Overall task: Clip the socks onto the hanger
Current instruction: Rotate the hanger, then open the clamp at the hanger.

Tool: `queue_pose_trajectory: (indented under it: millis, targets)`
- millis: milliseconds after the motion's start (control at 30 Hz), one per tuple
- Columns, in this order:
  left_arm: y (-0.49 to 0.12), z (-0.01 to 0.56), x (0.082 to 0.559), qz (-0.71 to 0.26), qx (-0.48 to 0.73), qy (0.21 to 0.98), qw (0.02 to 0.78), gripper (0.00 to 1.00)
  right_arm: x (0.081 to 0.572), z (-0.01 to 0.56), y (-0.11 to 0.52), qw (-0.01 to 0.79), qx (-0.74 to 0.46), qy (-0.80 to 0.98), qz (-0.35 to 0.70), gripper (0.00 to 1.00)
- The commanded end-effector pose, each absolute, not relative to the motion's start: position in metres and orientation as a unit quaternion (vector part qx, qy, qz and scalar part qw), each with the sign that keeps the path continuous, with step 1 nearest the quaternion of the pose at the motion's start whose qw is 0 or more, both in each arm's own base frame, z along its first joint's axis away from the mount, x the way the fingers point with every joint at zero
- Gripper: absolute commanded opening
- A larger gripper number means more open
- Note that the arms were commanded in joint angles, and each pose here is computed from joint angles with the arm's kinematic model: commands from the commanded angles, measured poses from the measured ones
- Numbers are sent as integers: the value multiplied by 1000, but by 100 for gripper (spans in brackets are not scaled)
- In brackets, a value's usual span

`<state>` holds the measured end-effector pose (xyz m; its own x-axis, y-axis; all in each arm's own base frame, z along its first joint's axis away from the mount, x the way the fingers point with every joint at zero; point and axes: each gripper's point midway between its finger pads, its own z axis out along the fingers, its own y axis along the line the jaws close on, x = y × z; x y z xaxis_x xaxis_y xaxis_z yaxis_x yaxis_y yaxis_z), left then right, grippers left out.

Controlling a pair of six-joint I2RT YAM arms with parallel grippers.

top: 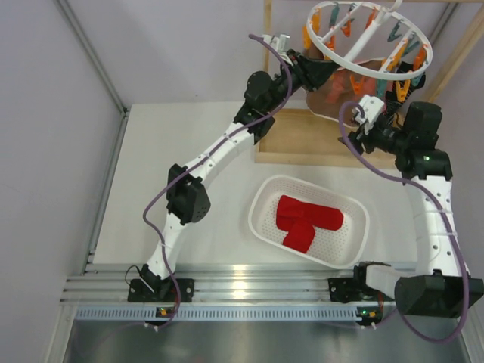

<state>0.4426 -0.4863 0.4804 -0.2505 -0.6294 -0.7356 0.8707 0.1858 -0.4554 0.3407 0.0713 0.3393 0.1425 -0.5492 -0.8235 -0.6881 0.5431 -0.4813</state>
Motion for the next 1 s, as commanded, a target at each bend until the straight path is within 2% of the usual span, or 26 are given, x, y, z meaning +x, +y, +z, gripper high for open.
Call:
queue_pose_trajectory:
  millis: [0, 33, 100, 133, 200, 367, 500, 667, 967]
  targets:
    - [-476, 523, 417, -648, 129, 431, 614, 17, 327, 365, 110, 614, -406, 652, 184, 59]
    - [-476, 522, 417, -648, 128, 432, 614, 17, 331, 389, 114, 653, -390, 624, 180, 58]
    - [-478, 523, 416, -649, 127, 431, 614, 17, 342, 391, 121, 679, -358, 619, 167, 51]
    - [-479, 522, 415, -650, 126, 433, 612, 17, 346, 412, 123, 712, -342, 592, 161, 50]
    - [-479, 523, 414, -651, 125, 432, 611, 17, 358, 415, 123, 733, -309, 587, 153, 48]
    - [-479, 524, 413, -653, 124, 433, 609, 16, 384, 446, 123, 793, -258, 537, 131, 47]
    - [-480, 524, 412, -654, 124, 434, 608, 16, 402, 456, 121, 812, -242, 522, 102, 46]
    - [-481, 521, 411, -656, 126, 437, 603, 15, 416, 464, 124, 820, -239, 514, 84, 41]
    - [-483, 517, 411, -658, 124, 440, 598, 15, 414, 480, 125, 833, -237, 493, 85, 37]
